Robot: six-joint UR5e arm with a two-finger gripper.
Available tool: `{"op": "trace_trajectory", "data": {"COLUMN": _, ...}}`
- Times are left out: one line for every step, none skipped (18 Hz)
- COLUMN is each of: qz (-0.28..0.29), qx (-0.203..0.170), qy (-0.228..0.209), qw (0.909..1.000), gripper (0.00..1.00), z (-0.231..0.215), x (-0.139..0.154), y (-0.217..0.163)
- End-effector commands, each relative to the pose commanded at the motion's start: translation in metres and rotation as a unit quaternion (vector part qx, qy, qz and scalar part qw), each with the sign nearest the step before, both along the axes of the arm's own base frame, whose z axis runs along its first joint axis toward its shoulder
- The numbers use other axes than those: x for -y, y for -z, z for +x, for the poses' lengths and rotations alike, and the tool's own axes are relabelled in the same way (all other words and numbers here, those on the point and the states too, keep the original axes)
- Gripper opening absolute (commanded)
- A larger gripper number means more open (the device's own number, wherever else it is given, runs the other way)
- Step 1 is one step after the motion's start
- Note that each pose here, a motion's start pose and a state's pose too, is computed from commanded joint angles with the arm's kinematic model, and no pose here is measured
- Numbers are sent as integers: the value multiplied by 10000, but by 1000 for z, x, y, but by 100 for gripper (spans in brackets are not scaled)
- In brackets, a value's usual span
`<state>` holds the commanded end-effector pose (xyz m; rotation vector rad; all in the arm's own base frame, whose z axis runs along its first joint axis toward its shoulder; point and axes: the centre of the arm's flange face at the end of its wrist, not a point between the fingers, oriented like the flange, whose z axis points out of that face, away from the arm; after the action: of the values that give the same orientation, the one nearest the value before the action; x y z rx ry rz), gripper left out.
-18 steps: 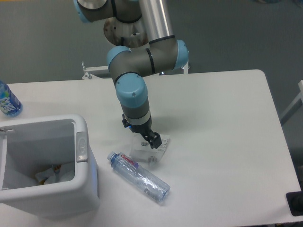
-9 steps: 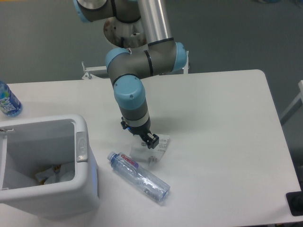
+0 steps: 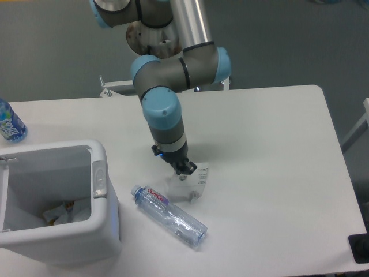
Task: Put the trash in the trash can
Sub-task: 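Close the gripper on the white wrapper and lift it, then carry the wrapper over the white trash bin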
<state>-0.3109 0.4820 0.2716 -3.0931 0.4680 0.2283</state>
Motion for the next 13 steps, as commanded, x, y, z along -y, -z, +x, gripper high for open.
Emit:
{"op": "trace_trajectory", "data": {"qz": 31, "qx": -12, "qy": -74, "qw": 10000, "gripper": 0, "z": -9, "x": 4, "y": -3}}
{"op": "trace_trajectory", "data": {"qz": 137, "qx": -58, "qy": -122, "qw": 9998, "gripper": 0, "z": -15, "x": 5, "y": -13}}
{"op": "trace_trajectory", "data": {"qz": 324, "qx": -71, "qy": -178, "qw": 9993, "gripper": 0, "z": -20, "x": 9, "y": -29}}
{"op": "trace_trajectory", "data": {"qz": 543, "qx": -20, "qy": -266, "qw": 9982, "gripper": 0, "z": -28, "x": 12, "y": -43}}
{"op": "trace_trajectory", "data": {"qz": 804, "qx": 66, "qy": -371, "qw": 9961, "gripper": 0, "z": -39, "x": 13, "y": -55}}
{"op": "trace_trajectory", "data": {"qz": 1080, "qx": 151, "qy": -474, "qw": 9929, "gripper": 0, "z": -50, "x": 15, "y": -69}}
{"op": "trace_trajectory", "data": {"qz": 1410, "qx": 196, "qy": -657, "qw": 9876, "gripper": 0, "z": -61, "x": 22, "y": -91}}
{"op": "trace_trajectory", "data": {"qz": 1749, "qx": 251, "qy": -870, "qw": 9804, "gripper": 0, "z": -71, "x": 25, "y": -113}}
{"op": "trace_trajectory", "data": {"qz": 2052, "qx": 344, "qy": -1088, "qw": 9720, "gripper": 0, "z": -80, "x": 25, "y": -130}}
{"op": "trace_trajectory", "data": {"qz": 2319, "qx": 425, "qy": -1305, "qw": 9630, "gripper": 0, "z": -89, "x": 26, "y": -145}}
{"op": "trace_trajectory", "data": {"qz": 2540, "qx": 484, "qy": -1475, "qw": 9547, "gripper": 0, "z": -96, "x": 26, "y": -160}}
{"op": "trace_trajectory", "data": {"qz": 2749, "qx": 565, "qy": -1641, "qw": 9457, "gripper": 0, "z": -99, "x": 24, "y": -173}}
{"op": "trace_trajectory", "data": {"qz": 2933, "qx": 663, "qy": -1867, "qw": 9353, "gripper": 0, "z": -101, "x": 22, "y": -185}}
